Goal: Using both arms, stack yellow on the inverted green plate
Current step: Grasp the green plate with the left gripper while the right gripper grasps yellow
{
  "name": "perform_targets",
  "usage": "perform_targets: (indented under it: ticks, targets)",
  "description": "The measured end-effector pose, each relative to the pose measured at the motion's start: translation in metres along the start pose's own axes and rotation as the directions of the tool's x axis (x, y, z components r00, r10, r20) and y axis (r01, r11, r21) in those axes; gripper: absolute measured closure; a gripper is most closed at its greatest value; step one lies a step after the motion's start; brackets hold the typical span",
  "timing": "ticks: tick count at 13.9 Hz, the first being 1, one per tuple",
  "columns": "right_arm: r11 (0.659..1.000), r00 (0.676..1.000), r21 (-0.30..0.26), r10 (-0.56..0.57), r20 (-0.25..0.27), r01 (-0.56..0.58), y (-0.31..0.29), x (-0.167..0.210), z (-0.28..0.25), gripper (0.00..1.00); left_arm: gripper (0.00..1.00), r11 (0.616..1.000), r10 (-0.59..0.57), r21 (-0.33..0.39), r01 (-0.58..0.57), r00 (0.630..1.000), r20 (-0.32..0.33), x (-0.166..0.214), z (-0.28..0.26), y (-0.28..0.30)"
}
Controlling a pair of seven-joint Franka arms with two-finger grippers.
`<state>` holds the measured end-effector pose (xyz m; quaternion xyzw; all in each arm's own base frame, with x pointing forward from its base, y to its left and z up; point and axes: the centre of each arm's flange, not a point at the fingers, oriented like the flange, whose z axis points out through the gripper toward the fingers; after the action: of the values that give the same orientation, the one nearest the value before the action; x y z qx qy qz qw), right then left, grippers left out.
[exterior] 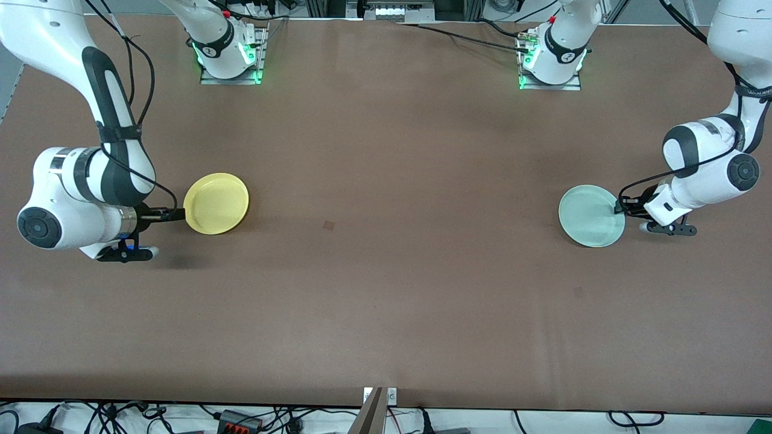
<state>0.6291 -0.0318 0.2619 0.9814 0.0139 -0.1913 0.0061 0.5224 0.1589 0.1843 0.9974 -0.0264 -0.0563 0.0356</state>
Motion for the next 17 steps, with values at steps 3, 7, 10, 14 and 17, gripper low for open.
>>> perform_targets:
  ticks: [3,7,10,14,17]
  targets:
    - [1.000,1.000,0.003,-0.008,0.018,0.008,0.003,0.000,0.019,0.00,0.66,1.000,-0.003,0.001,0.003,1.000,-0.004,0.001,-0.001,-0.002]
    - [1.000,1.000,0.005,-0.011,0.023,0.011,0.004,-0.004,0.048,0.00,0.71,1.000,-0.002,-0.004,0.002,1.000,0.001,0.001,0.002,-0.001]
    - [1.000,1.000,0.009,-0.019,0.022,0.019,0.008,-0.009,0.075,0.00,0.73,1.000,0.000,-0.004,0.000,1.000,-0.001,0.002,0.002,0.000]
    - [1.000,0.999,0.016,-0.021,0.043,0.020,0.013,-0.016,0.093,0.14,0.92,1.000,0.003,-0.005,-0.003,1.000,-0.002,0.005,0.003,0.001]
    - [1.000,0.998,0.017,-0.022,0.057,0.021,0.013,-0.020,0.101,0.19,0.94,1.000,0.005,-0.007,-0.005,1.000,0.000,0.005,0.003,0.001]
